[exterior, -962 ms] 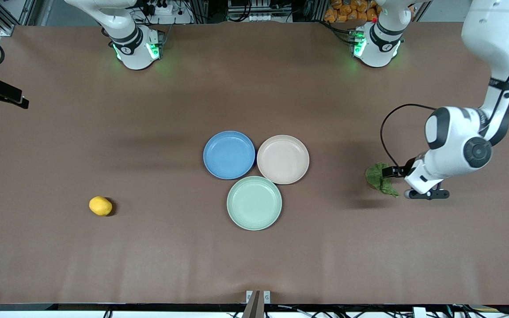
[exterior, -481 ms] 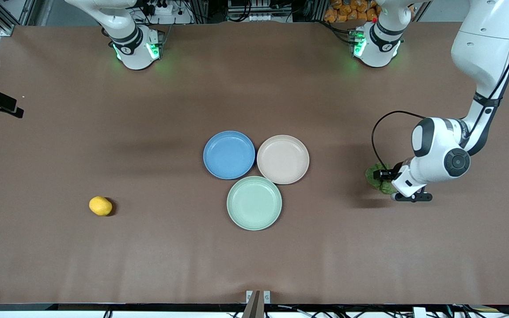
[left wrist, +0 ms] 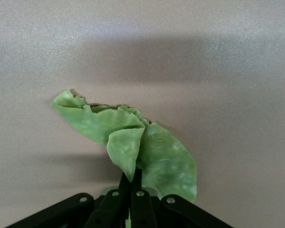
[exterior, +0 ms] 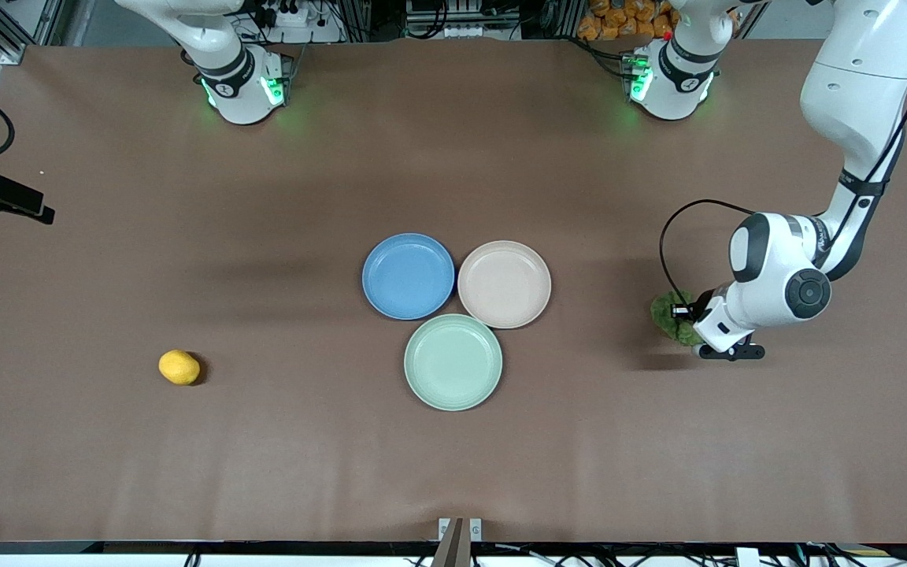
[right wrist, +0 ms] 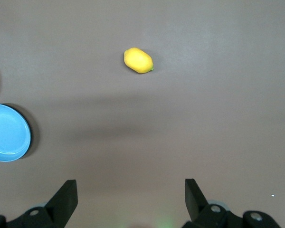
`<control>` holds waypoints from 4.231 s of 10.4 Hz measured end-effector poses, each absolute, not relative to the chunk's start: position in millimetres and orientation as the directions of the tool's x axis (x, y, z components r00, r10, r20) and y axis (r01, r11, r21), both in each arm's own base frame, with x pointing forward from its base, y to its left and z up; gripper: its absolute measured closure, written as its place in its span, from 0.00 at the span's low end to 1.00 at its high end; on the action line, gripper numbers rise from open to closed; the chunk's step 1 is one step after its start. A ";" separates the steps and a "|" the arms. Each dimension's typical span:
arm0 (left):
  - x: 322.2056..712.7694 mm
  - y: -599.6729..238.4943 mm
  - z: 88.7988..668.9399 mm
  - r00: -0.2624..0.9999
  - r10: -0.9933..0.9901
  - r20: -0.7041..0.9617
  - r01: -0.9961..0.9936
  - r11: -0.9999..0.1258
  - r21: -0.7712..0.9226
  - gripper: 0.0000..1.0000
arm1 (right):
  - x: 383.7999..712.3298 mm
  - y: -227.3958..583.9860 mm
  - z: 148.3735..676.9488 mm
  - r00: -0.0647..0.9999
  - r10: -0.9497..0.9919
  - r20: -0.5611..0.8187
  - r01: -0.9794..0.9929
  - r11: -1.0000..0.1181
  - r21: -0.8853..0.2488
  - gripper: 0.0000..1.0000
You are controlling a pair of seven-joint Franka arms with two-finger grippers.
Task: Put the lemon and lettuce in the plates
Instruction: 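Close the left gripper on the lettuce leaf and lift it, then carry the lettuce over the cream plate and release it, then raise the left gripper away while the right gripper reaches the lemon, then grasp the yellow lemon with the right gripper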
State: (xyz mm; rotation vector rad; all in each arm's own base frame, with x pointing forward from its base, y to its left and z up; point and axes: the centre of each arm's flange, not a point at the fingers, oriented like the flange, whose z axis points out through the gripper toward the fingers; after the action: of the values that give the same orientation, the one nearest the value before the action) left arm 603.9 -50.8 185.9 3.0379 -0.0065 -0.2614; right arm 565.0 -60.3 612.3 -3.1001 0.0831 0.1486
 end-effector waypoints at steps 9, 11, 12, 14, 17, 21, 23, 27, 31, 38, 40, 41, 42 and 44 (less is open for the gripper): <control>591.1 -266.2 305.1 0.949 0.249 -0.196 0.254 -0.967 0.005 0.98 | 561.7 -61.6 642.2 0.998 -0.052 -0.037 -0.053 -0.998 -0.032 0.00; 572.6 -320.4 306.1 0.929 0.315 -0.197 0.320 -0.947 -0.008 0.98 | 561.3 -59.8 640.4 0.998 -0.048 -0.042 -0.050 -0.998 -0.033 0.00; 562.3 -344.3 297.9 0.917 0.341 -0.205 0.344 -0.939 -0.022 0.98 | 562.0 -59.8 637.4 0.998 -0.048 -0.044 -0.050 -0.998 -0.033 0.00; 548.3 -378.7 276.0 0.898 0.379 -0.225 0.379 -0.924 -0.046 0.98 | 569.6 -60.4 620.2 0.999 -0.050 -0.018 -0.050 -0.998 -0.032 0.00; 549.8 -402.2 252.7 0.876 0.420 -0.238 0.422 -0.905 -0.046 0.88 | 580.2 -60.4 560.1 0.999 -0.052 -0.011 -0.052 -0.998 -0.031 0.00; 557.2 -420.8 267.6 0.878 0.428 -0.215 0.438 -0.899 -0.001 0.36 | 592.1 -61.3 477.2 0.998 -0.055 -0.042 -0.057 -0.998 -0.029 0.00; 571.0 -414.6 298.6 0.880 0.439 -0.179 0.453 -0.891 0.038 0.12 | 610.4 -60.9 429.4 0.998 -0.054 -0.041 -0.055 -0.998 -0.024 0.00; 599.0 -337.6 397.6 0.927 0.356 -0.115 0.362 -0.931 0.039 0.00 | 645.9 -52.3 319.4 0.999 -0.038 0.001 -0.038 -0.999 -0.009 0.00; 613.7 -207.0 501.6 0.958 0.277 -0.068 0.279 -0.960 0.020 0.00 | 656.7 -46.2 268.5 0.985 0.171 0.031 0.171 -0.985 0.009 0.00; 589.2 -102.4 587.5 0.962 0.271 -0.028 0.271 -0.963 -0.007 0.00 | 661.0 -57.3 233.1 0.848 0.528 0.045 0.526 -0.849 0.050 0.00; 582.4 -85.7 599.4 0.969 0.245 -0.024 0.245 -0.969 -0.012 0.00 | 662.1 -52.5 218.1 0.838 0.543 0.052 0.540 -0.840 0.058 0.00; 579.4 -81.1 604.1 0.974 0.225 -0.022 0.225 -0.974 -0.014 0.00 | 661.7 -49.3 209.8 0.834 0.548 0.058 0.545 -0.836 0.064 0.00; 576.8 -75.3 608.2 0.978 0.206 -0.021 0.206 -0.978 -0.017 0.00 | 660.5 -46.9 202.0 0.830 0.553 0.067 0.549 -0.833 0.073 0.00; 572.2 -50.5 616.4 0.984 0.176 -0.024 0.175 -0.984 -0.021 0.00 | 655.1 -41.3 185.9 0.824 0.561 0.078 0.555 -0.827 0.084 0.00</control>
State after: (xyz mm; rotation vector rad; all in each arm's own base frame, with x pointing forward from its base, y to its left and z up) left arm 572.2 -50.5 616.4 3.1477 0.2783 -0.0411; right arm 655.1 -41.3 185.9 -3.0550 -0.9360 -0.1586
